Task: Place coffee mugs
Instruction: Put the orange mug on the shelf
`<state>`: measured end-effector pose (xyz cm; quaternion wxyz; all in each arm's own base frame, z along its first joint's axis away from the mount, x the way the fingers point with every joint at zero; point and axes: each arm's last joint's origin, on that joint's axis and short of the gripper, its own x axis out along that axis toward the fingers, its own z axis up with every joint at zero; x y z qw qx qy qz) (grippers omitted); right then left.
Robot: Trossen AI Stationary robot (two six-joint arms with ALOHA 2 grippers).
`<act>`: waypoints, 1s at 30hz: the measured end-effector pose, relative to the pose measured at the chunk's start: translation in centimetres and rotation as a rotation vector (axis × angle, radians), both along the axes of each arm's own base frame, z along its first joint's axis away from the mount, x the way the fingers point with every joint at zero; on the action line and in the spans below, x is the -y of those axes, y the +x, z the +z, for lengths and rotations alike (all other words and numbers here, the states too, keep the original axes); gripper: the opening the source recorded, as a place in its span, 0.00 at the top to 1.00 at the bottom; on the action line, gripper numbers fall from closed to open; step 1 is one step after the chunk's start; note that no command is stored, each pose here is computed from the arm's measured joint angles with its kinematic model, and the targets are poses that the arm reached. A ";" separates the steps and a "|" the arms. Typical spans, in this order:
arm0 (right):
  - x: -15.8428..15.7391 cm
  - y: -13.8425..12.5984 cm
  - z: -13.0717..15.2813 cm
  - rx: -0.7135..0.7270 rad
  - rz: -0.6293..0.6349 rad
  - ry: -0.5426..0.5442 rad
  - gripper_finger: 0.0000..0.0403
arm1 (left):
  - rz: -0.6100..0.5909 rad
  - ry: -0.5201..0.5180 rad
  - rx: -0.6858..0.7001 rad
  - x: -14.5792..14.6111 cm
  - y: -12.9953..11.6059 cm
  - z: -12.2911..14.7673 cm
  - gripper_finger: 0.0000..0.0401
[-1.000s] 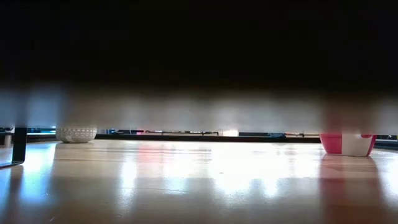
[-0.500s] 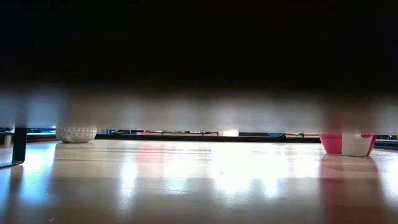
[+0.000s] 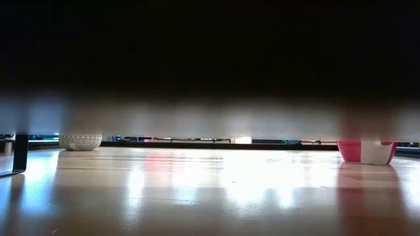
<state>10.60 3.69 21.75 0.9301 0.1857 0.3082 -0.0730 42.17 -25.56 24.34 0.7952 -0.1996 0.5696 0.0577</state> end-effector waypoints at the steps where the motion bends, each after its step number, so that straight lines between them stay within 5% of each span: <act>1: 0.0 0.0 0.0 0.000 0.001 -0.001 0.94 | 0.005 0.002 -0.008 -0.1 0.0 0.0 0.99; 30: 0.0 0.0 0.0 0.000 0.024 -0.042 0.94 | 0.078 -0.030 -0.071 -0.8 -0.8 1.1 0.99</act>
